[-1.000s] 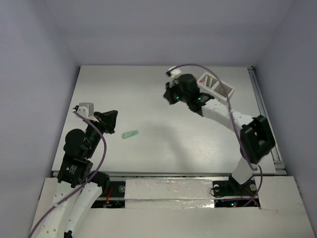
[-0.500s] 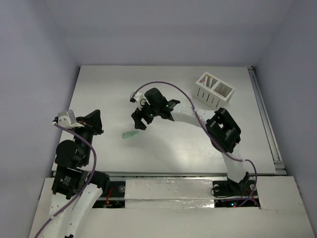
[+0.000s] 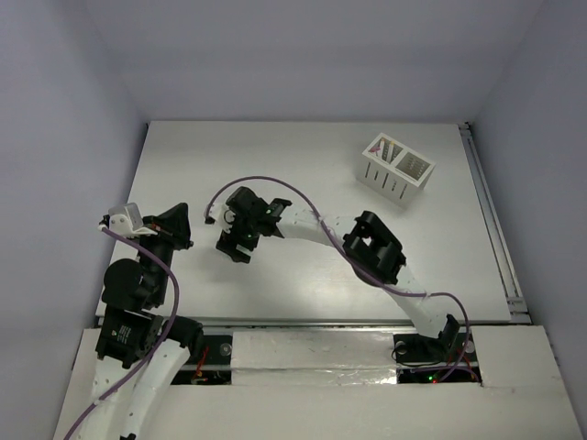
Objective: Sort the stationery into containers
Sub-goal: Pick up the stationery from the center of the board.
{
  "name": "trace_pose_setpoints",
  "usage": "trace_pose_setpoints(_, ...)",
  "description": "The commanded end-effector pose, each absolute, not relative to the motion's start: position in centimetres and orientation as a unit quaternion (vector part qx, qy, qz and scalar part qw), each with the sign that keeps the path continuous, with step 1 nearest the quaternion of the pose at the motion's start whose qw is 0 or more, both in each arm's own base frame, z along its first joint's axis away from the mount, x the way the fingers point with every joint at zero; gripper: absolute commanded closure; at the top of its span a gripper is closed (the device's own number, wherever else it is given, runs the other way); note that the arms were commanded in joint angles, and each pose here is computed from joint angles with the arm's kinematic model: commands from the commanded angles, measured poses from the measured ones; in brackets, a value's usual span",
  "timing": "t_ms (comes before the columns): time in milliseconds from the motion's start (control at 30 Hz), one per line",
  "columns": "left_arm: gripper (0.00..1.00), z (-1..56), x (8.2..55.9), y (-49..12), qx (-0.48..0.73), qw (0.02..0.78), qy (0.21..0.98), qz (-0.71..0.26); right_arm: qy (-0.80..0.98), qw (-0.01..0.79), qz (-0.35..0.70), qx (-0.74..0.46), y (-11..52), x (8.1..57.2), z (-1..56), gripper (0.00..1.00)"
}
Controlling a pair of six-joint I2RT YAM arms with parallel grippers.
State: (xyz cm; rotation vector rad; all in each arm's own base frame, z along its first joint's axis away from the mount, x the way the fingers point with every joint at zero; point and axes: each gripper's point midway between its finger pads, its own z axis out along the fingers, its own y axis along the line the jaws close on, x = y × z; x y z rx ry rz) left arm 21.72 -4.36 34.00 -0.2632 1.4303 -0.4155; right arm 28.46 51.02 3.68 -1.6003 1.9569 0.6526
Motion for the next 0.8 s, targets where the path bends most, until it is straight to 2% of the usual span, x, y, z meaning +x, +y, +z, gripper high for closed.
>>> trace_pose_setpoints(0, 0.99, 36.1, 21.2, -4.6, -0.109, 0.747, 0.623, -0.203, 0.721, 0.266, 0.214, -0.603, 51.0, 29.4, 3.5, 0.16)
trace_pose_setpoints(67, 0.99, 36.2, 21.1, -4.6, -0.108, 0.749, 0.622, -0.204, 0.730, 0.276, 0.173, -0.600, 50.5, 30.3, 2.2, 0.23)
trace_pose_setpoints(167, 0.99, 36.2, 21.1, -4.6, -0.108, 0.749, 0.621, -0.204, 0.746, 0.307, 0.089, -0.584, 48.3, 32.8, 0.2, 0.41)
trace_pose_setpoints(200, 0.99, 36.2, 21.1, -4.6, -0.108, 0.749, 0.621, -0.204, 0.747, 0.317, 0.073, -0.579, 47.9, 33.3, 0.0, 0.51)
trace_pose_setpoints(233, 0.99, 36.2, 21.1, -4.6, -0.107, 0.749, 0.621, -0.206, 0.749, 0.335, 0.053, -0.570, 47.7, 34.2, 0.2, 0.55)
trace_pose_setpoints(300, 0.99, 36.2, 21.1, -4.7, -0.105, 0.748, 0.621, -0.206, 0.750, 0.341, 0.041, -0.565, 46.9, 34.3, -0.2, 0.71)
trace_pose_setpoints(367, 0.99, 36.3, 21.1, -4.7, -0.105, 0.749, 0.621, -0.206, 0.754, 0.359, 0.049, -0.548, 47.2, 34.6, 0.4, 0.82)
trace_pose_setpoints(400, 0.99, 36.3, 21.0, -4.7, -0.105, 0.749, 0.620, -0.208, 0.756, 0.368, 0.053, -0.539, 47.3, 34.7, 0.8, 0.92)
trace_pose_setpoints(433, 0.98, 36.3, 21.0, -4.7, -0.105, 0.749, 0.620, -0.208, 0.758, 0.380, 0.060, -0.528, 47.6, 34.8, 1.8, 0.96)
trace_pose_setpoints(600, 0.97, 36.3, 20.9, -4.8, -0.102, 0.750, 0.619, -0.210, 0.786, 0.452, 0.117, -0.404, 46.6, 37.4, 8.3, 0.98)
trace_pose_setpoints(767, 0.95, 36.4, 20.8, -5.2, -0.095, 0.750, 0.618, -0.216, 0.776, 0.564, 0.142, -0.245, 41.3, 39.7, 20.1, 0.99)
